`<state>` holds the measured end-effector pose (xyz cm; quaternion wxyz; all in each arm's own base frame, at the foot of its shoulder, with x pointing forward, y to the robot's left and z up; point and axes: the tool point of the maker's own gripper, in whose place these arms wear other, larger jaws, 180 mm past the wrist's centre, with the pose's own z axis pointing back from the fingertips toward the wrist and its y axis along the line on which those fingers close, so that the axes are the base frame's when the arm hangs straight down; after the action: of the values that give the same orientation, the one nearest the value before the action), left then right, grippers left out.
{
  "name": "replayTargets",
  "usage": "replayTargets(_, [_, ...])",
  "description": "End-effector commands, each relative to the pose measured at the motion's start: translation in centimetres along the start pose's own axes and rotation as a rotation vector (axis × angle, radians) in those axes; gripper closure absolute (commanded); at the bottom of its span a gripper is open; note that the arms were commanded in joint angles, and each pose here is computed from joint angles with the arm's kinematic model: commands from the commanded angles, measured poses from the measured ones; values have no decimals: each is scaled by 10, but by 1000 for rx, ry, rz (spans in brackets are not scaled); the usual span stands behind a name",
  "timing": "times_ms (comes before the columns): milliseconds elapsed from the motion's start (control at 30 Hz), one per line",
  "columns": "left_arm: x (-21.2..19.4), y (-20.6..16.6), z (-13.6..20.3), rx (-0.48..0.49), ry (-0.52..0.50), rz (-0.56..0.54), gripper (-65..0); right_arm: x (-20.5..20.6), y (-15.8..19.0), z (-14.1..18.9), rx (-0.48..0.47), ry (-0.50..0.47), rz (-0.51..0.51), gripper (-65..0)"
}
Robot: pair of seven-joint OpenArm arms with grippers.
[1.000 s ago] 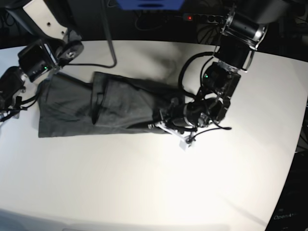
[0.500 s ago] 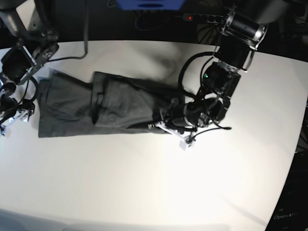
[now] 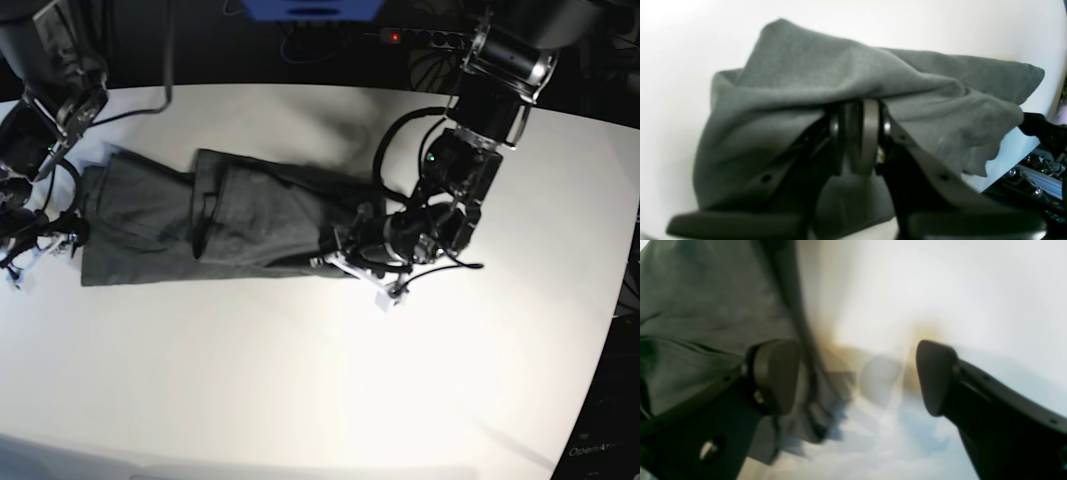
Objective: Fold the T-shirt properly
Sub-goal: 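Regrasp the strip end with the right gripper beside the left gripper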
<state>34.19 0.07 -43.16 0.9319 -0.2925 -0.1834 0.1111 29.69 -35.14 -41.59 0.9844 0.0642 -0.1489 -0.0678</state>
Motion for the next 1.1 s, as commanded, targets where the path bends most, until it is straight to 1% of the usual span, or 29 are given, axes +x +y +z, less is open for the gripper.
replayTargets(0, [12, -1, 4, 13, -28, -14, -84, 18, 1, 10, 10, -50, 4, -546])
replayTargets(100, [12, -1, 4, 13, -28, -14, -84, 25, 16, 7, 75, -90, -1, -544])
replayTargets(167, [12, -1, 4, 13, -28, -14, -84, 25, 22, 7, 101, -95, -5, -544])
replayTargets(433, [12, 1, 4, 17, -28, -13, -84, 25, 22, 8, 108, -95, -12, -541])
replayTargets(567, [12, -1, 3, 14, -28, -10, -84, 15, 20, 4, 107, -75, -17, -541])
replayTargets(633, [13, -2, 4, 13, -30, -11, -84, 11, 26, -1, 129, -79, -42, -540])
replayTargets(733, [13, -1, 4, 13, -31, -9, -84, 1, 23, -4, 141, -81, -85, -540])
replayTargets(933, [13, 0, 4, 16, -31, -10, -84, -2, 36, -11, 170, -75, -91, -540])
replayTargets(1067, [13, 0, 4, 17, -31, -9, -84, -5, 51, -19, 201, -67, -91, -538])
